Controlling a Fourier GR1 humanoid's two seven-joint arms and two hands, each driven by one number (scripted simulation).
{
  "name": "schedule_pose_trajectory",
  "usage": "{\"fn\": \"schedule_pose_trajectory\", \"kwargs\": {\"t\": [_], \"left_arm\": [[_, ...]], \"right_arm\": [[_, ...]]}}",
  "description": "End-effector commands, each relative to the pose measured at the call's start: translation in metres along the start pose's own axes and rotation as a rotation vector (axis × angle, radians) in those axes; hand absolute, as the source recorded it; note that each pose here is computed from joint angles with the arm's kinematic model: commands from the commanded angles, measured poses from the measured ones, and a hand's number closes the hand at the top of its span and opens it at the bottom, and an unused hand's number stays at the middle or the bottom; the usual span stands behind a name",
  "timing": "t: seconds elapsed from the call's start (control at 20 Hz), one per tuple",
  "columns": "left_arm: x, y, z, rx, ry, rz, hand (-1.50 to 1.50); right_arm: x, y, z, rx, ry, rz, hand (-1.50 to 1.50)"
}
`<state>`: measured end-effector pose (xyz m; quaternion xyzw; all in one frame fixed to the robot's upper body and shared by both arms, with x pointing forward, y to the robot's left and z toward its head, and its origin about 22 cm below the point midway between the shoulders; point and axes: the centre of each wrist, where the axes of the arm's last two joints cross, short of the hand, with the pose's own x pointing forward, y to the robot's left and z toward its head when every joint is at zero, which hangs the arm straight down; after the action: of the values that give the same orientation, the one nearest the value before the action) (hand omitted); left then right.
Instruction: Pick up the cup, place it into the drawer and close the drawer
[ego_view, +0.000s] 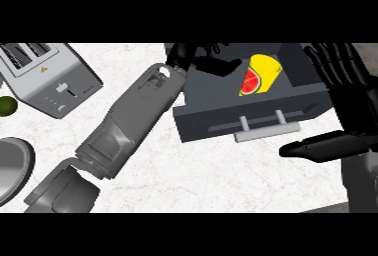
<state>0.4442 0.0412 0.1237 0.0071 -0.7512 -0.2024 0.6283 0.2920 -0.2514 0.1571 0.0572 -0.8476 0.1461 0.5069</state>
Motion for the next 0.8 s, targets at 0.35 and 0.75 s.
{"fn": "schedule_pose_trajectory", "kwargs": {"t": [0.35,0.75], "left_arm": [[0.0,-0.004,0.005,0.025,-0.113,0.224,-1.5],[0.01,-0.001,0.002,0.138,-0.213,0.378,-1.5]], "right_arm": [[0.004,0.036,-0.024,0.335,-0.059,-0.156,1.5],[0.0,0.045,-0.008,0.688,0.15,0.009,1.5]]}}
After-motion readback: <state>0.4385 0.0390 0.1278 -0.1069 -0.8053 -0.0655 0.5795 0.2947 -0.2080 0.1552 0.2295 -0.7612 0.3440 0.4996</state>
